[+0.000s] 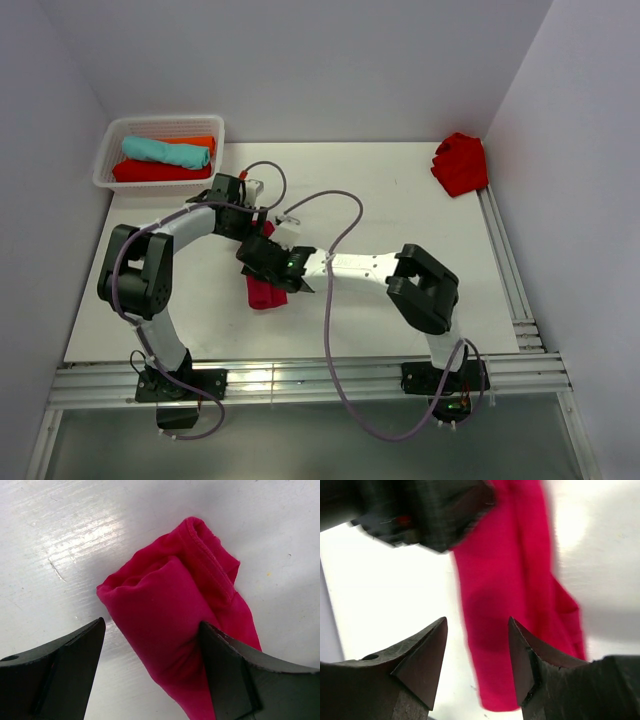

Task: Roll the t-shirts
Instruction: Roll the tshirt

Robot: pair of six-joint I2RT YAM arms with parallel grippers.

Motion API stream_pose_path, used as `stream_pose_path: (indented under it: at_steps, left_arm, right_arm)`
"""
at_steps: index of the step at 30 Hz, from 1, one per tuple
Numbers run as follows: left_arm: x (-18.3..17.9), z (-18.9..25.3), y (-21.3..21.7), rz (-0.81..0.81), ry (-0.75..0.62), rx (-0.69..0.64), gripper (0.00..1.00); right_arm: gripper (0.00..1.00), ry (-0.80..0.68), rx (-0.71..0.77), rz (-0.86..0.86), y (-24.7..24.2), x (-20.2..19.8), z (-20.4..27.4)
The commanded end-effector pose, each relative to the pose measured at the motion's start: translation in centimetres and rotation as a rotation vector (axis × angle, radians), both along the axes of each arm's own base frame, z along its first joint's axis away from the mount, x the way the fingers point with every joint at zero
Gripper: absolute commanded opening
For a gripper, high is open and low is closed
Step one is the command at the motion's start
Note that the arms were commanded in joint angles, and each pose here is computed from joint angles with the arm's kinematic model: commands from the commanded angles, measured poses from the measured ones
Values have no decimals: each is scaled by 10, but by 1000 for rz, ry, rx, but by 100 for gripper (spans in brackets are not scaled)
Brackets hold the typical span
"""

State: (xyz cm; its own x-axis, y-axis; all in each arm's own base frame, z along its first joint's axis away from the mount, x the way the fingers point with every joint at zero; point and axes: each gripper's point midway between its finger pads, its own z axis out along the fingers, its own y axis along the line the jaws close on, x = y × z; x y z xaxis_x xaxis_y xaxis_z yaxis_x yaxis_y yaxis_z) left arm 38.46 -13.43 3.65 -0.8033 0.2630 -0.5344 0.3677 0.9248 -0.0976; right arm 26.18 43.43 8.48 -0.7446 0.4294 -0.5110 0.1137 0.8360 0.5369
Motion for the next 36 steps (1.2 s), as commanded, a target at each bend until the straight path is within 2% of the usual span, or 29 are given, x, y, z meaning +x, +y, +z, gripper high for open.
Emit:
stream_pose_path:
  at_steps: [1,6,13,17,18,19,21,24,31,36]
  left_arm:
    - [8,3,1,4,-10,27,82]
    - [9,4,-1,-2,-11,29,82]
    - [10,7,-6,-14,-10,14,82]
    - [14,17,-10,-31,-23,0,83]
    - [14,19,-10,-34,-23,-3,83]
    - [14,23,-11,-37,-30,-6,84]
    - [18,32,-13,-44,-47,-14,84]
    - [20,47,-17,-59,-61,-42,84]
    - [19,82,-20,-75,-98,-124,85]
    - [12,91,-15,-82,-108,-141,84]
  right_arm:
    - [60,-43,-266,-1,-22,-2,-15]
    - [61,-48,-381,36,-12,-5,-20]
    - [58,-28,-455,74,-6,-8,-31]
    - [48,11,-459,99,-4,-11,-45]
    - [40,21,-459,104,-4,-13,-48]
    - [38,33,-458,104,-6,-14,-53]
    - [30,52,-423,106,-4,-15,-56]
    - [23,84,-365,104,-7,-15,-61]
    - [21,150,-237,76,-25,-15,-77]
    - [20,177,-59,65,-28,-15,-81]
